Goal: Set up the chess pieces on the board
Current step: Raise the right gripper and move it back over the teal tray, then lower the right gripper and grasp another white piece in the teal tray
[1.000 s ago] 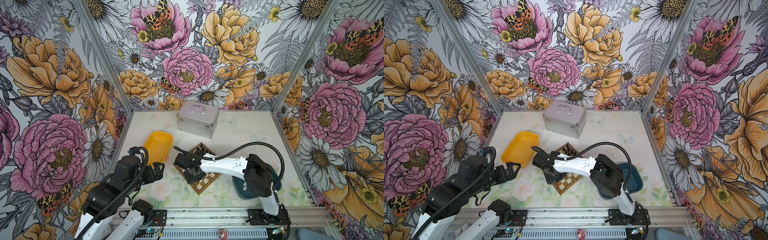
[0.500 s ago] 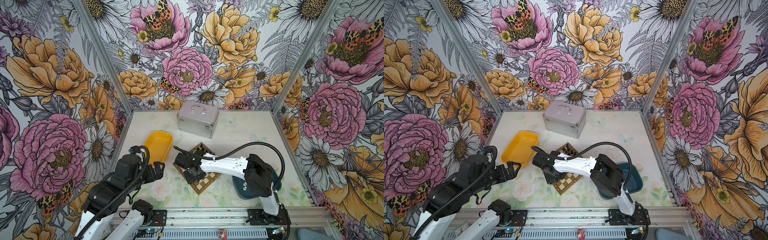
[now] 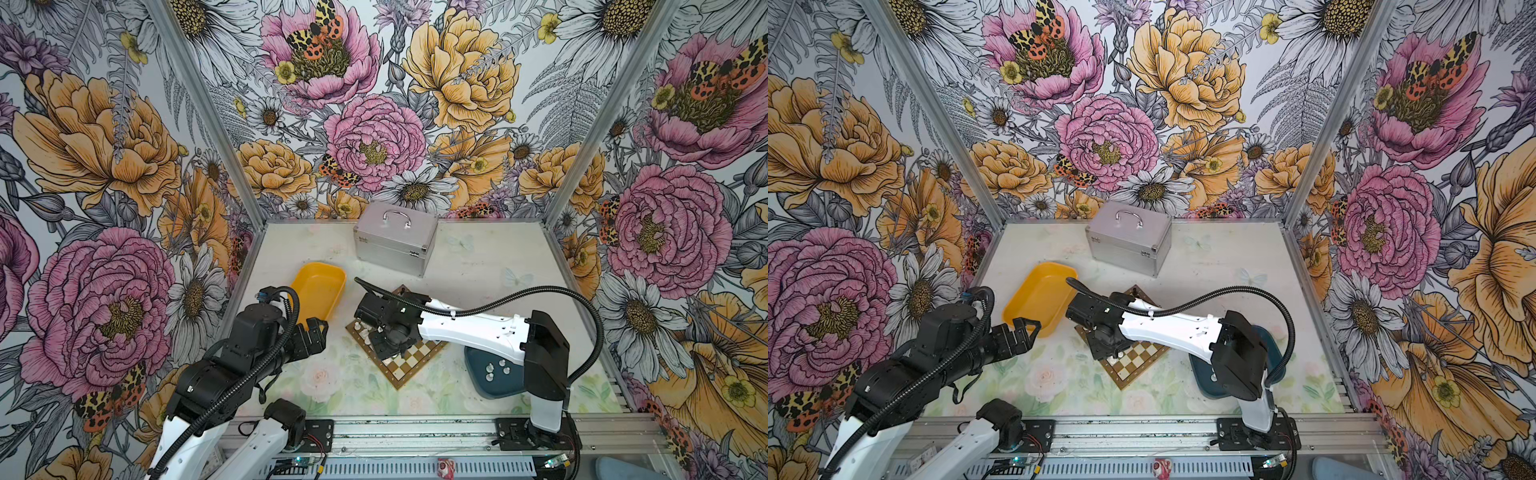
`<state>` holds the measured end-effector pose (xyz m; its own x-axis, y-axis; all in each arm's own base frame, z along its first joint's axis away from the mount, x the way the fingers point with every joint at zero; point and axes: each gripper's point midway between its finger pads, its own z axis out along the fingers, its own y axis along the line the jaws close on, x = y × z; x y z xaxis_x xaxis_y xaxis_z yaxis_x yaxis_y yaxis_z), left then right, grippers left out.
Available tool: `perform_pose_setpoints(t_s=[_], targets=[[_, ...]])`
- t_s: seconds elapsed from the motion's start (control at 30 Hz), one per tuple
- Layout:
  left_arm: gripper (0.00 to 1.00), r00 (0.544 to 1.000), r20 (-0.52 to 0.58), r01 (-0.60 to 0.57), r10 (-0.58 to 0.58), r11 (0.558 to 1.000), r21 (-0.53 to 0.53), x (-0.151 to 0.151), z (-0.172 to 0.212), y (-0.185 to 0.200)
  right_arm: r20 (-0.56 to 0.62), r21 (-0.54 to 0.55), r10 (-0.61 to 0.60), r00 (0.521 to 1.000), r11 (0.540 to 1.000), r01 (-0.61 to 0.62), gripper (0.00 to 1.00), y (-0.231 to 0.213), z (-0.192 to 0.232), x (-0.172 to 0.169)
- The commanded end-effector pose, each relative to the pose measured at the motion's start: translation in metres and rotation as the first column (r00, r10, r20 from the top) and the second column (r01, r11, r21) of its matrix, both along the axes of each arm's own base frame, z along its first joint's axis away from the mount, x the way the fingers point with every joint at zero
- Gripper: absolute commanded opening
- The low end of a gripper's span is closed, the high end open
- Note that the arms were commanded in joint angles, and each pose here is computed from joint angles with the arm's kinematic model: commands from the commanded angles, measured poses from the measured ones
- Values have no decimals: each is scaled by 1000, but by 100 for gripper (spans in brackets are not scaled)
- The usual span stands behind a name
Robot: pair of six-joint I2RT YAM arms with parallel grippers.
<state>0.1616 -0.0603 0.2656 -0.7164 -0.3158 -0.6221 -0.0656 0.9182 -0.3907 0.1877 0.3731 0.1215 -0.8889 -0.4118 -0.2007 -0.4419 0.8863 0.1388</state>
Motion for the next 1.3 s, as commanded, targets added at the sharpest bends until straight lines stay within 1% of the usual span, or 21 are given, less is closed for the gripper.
perform_pose_setpoints(t_s=[0.0, 0.2, 0.47, 0.6, 0.67, 0.8, 0.83, 0.87, 1.03, 1.13, 1.27], targets=[[99, 996, 83, -20, 19, 1000, 13, 9, 16, 5, 45, 32, -5, 999, 999, 4, 42, -8, 32, 10], [99, 994, 108, 1, -2, 1000, 10, 21, 23, -1, 91, 71, -57, 994, 996, 51, 44, -25, 59, 30], [99, 992, 126, 10, -10, 1000, -3, 37, 30, -5, 151, 66, -134, 979, 990, 125, 44, -60, 83, 61], [99, 993, 121, 0, 2, 1000, -17, 43, 30, -2, 190, 37, -156, 969, 988, 152, 46, -79, 99, 79], [99, 993, 118, 3, 2, 999, -43, 45, 30, -3, 203, 20, -169, 965, 985, 169, 47, -90, 104, 88], [99, 994, 112, 25, -13, 994, -106, 48, 29, -9, 217, -25, -231, 948, 970, 242, 46, -123, 104, 101], [99, 993, 114, 34, -20, 992, -120, 48, 29, -11, 219, -34, -239, 946, 967, 252, 45, -129, 102, 97], [99, 993, 117, 42, -27, 991, -127, 48, 30, -13, 220, -48, -273, 937, 956, 290, 45, -144, 99, 99], [99, 987, 106, 135, -121, 981, -139, 48, 17, -33, 210, -114, -370, 905, 910, 398, 45, -191, 71, 67], [99, 988, 75, 144, -133, 974, -175, 51, 12, -41, 195, -98, -438, 877, 881, 462, 45, -212, 55, 46], [99, 989, 90, 131, -114, 966, -224, 59, 18, -48, 157, -68, -535, 830, 833, 550, 44, -239, 32, 21]])
